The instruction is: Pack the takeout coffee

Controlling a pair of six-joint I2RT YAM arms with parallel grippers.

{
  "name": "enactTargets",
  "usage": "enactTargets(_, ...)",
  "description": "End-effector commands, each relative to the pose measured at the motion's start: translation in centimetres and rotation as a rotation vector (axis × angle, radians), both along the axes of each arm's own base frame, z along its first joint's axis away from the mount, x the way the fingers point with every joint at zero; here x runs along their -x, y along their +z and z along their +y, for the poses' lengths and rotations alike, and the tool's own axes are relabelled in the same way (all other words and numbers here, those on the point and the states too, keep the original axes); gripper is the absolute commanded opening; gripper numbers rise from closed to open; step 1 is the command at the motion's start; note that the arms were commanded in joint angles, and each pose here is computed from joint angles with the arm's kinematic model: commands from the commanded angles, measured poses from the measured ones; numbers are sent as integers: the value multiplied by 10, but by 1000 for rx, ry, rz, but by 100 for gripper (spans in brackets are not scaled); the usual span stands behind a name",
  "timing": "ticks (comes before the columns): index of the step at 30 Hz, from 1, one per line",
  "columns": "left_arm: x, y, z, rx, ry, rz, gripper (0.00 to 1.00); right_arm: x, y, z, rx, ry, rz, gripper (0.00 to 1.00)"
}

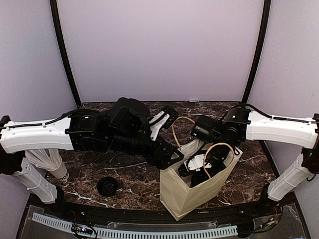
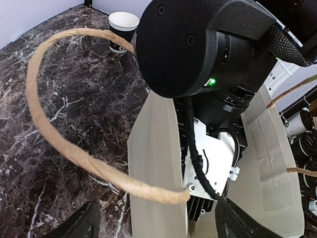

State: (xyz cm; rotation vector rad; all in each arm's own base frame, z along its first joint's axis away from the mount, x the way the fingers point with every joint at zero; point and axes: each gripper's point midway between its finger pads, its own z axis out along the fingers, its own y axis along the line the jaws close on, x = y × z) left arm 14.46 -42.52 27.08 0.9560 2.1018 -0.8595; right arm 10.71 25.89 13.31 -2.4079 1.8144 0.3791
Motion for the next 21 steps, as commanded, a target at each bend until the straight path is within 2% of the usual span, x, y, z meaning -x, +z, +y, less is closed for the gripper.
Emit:
enactTargets(1, 10, 7, -7, 8, -64, 77, 78, -5, 0, 2, 0, 19, -44, 54)
enactTargets(6, 9, 0, -14, -31, -86, 70, 60, -13, 27, 13, -59, 14, -82, 74)
enactTargets(8, 6, 0, -13, -38, -79, 51, 47, -13, 35, 17, -76, 17, -80, 78)
enactTargets(10, 3, 2, -13, -38, -75, 34, 38, -13, 45, 22, -101, 19, -79, 80)
enactTargets(14, -3, 2, -12, -52, -63, 5, 23, -14, 71, 32, -162, 23, -87, 90)
enactTargets(16, -4, 2, -12, -54, -65, -5, 19, -14, 80, 35, -185, 26, -87, 97)
enactTargets(21, -7, -1, -13, -67, -76, -25, 13, -14, 92, 37, -213, 14, -97, 99)
